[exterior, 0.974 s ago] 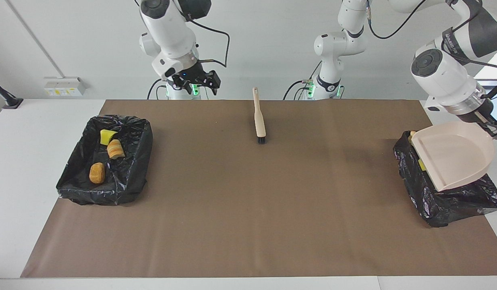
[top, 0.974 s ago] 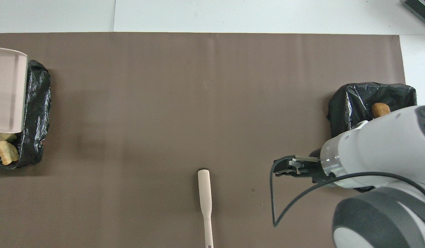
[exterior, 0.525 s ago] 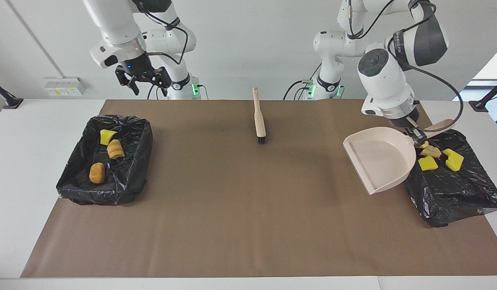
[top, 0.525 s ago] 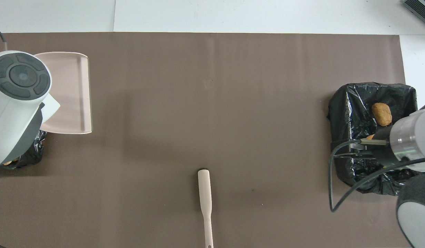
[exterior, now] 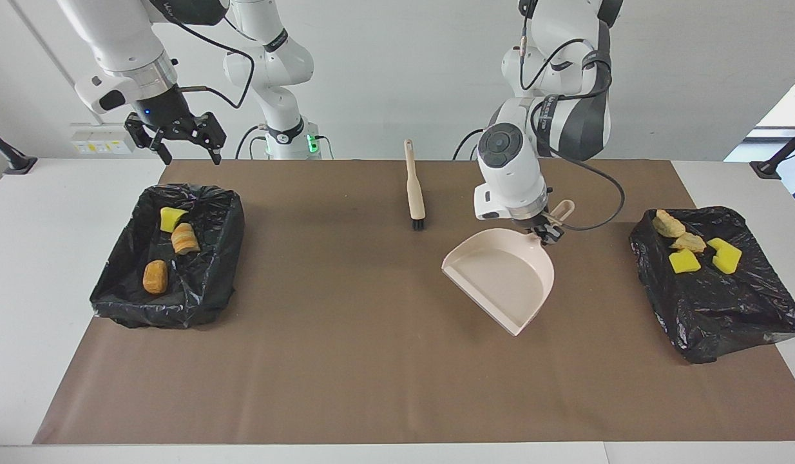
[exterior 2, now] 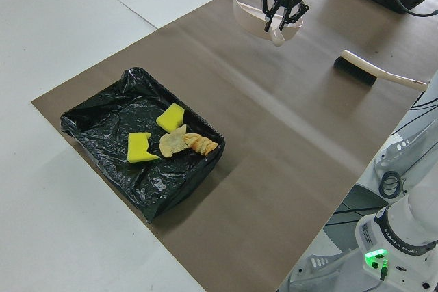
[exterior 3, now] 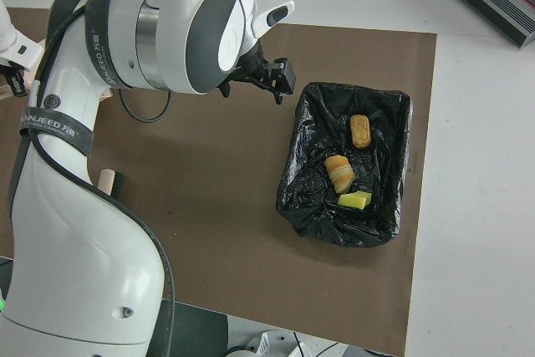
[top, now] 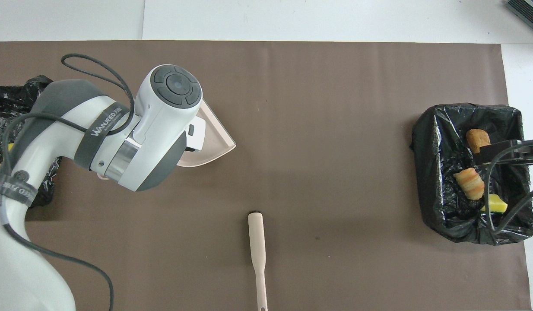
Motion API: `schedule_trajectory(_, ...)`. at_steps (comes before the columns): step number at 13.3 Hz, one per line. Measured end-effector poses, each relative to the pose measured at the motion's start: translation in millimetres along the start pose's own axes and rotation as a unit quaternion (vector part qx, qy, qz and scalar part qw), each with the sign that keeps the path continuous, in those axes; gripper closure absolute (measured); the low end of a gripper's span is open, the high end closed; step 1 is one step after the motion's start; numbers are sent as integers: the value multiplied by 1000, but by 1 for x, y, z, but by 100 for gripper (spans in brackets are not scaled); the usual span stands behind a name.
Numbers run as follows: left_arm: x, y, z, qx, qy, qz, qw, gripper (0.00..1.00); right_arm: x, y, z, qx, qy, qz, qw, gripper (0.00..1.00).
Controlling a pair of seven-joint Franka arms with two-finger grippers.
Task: Sweep and dump trash in bin
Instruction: 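Bring the emptied dustpan back and set it on the table with the left gripper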
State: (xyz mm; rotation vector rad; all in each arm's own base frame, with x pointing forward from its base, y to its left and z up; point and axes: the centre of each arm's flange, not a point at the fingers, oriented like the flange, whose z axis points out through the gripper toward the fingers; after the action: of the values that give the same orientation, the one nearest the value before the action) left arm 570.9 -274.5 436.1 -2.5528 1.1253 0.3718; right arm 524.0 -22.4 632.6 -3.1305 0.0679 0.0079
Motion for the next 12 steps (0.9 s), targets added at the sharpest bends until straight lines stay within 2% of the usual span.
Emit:
schedule_trajectory(3,33,21,-13,-63,30,-104,992,67,0,0,-1,0,0,1,1000,0)
schedule_trajectory(5,54,37,-18,-83,38,-145,985,67,-1,1,-1,0,-2,2,1000,0)
schedule_trajectory(7,79,53,-17,-97,40,-191,976,67,-6,1,2,0,-23,3,1000,0)
schedule_trajectory(10,126,76,13,-133,39,-277,951,67,-9,2,0,0,-29,-6,1000,0)
schedule_trajectory(12,140,81,22,-153,40,-314,936,67,-9,2,1,0,-30,-6,1000,0)
